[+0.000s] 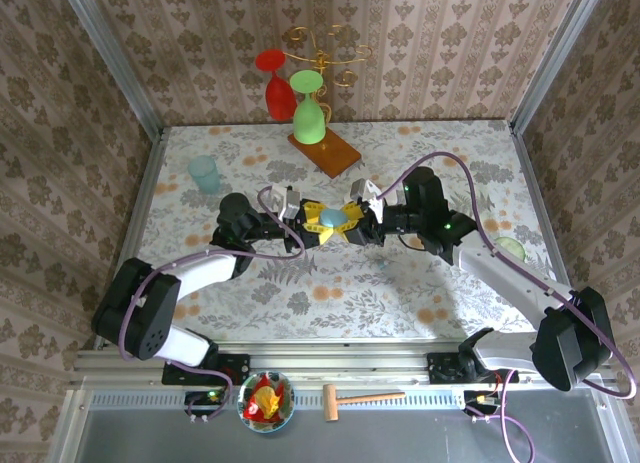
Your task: Insert wireless bluetooth earbuds into charging case
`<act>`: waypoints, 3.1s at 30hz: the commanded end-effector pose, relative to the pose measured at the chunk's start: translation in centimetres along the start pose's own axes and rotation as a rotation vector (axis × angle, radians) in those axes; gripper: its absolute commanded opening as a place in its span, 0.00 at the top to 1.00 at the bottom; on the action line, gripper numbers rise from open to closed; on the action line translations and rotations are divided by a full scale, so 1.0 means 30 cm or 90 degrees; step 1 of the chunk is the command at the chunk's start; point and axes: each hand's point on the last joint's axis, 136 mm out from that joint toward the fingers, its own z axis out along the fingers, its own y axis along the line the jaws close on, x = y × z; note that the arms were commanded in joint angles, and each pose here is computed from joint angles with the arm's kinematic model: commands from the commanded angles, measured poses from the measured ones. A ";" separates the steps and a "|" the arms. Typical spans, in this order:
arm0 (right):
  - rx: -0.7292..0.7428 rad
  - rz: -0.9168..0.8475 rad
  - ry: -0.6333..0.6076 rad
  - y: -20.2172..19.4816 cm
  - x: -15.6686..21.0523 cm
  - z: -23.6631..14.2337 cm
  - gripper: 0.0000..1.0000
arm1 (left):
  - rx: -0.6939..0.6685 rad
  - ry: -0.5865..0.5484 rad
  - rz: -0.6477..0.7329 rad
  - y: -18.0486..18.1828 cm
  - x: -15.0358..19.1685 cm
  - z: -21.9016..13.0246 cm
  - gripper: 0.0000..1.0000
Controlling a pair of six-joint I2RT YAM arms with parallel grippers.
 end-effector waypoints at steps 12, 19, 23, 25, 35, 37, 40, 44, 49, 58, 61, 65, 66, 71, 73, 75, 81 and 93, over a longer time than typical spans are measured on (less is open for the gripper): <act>0.013 -0.012 -0.026 0.006 -0.051 -0.003 0.58 | 0.006 -0.009 0.000 0.007 -0.039 0.014 0.78; 0.026 -0.003 -0.026 -0.008 -0.048 -0.024 0.42 | 0.004 -0.012 0.008 -0.003 -0.045 0.000 0.78; 0.024 -0.001 -0.031 -0.003 -0.055 -0.031 0.40 | 0.005 -0.011 0.005 0.001 -0.038 -0.004 0.78; 0.028 0.004 -0.033 -0.008 -0.057 -0.035 0.39 | 0.007 -0.010 0.006 0.000 -0.037 -0.004 0.78; 0.076 0.035 -0.035 -0.069 -0.054 -0.047 0.37 | 0.027 -0.009 0.014 -0.030 -0.046 -0.006 0.78; 0.078 0.039 -0.039 -0.074 -0.060 -0.051 0.37 | 0.031 -0.008 0.017 -0.035 -0.044 -0.005 0.78; 0.097 0.047 -0.044 -0.095 -0.066 -0.062 0.37 | 0.036 -0.007 0.020 -0.041 -0.044 -0.004 0.78; 0.117 0.056 -0.062 -0.115 -0.082 -0.086 0.38 | 0.041 -0.007 0.022 -0.048 -0.044 -0.003 0.78; 0.114 0.059 -0.065 -0.110 -0.087 -0.091 0.38 | 0.043 -0.007 0.025 -0.050 -0.042 -0.001 0.79; 0.204 0.071 -0.073 -0.195 -0.087 -0.120 0.37 | 0.053 -0.008 0.034 -0.066 -0.053 0.000 0.79; 0.186 0.064 -0.073 -0.178 -0.090 -0.117 0.35 | 0.048 -0.009 0.034 -0.058 -0.050 0.000 0.79; 0.111 0.041 -0.082 -0.094 -0.096 -0.115 0.22 | 0.010 -0.018 0.034 -0.014 -0.051 -0.009 0.79; 0.103 0.039 -0.091 -0.078 -0.102 -0.121 0.19 | 0.002 -0.022 0.038 -0.004 -0.055 -0.013 0.79; 0.162 0.068 -0.114 -0.086 -0.105 -0.173 0.12 | -0.014 -0.031 0.046 0.018 -0.072 -0.019 0.78; 0.190 0.080 -0.106 -0.096 -0.086 -0.188 0.11 | -0.016 -0.033 0.050 0.021 -0.077 -0.019 0.78; 0.207 0.097 -0.096 -0.101 -0.068 -0.198 0.11 | -0.026 -0.037 0.050 0.029 -0.082 -0.022 0.78; 0.321 0.213 -0.060 -0.169 0.001 -0.257 0.13 | -0.074 -0.052 0.051 0.069 -0.095 -0.042 0.78; 0.145 0.159 -0.073 -0.080 -0.112 -0.132 0.33 | 0.006 -0.031 0.037 0.002 -0.065 -0.004 0.78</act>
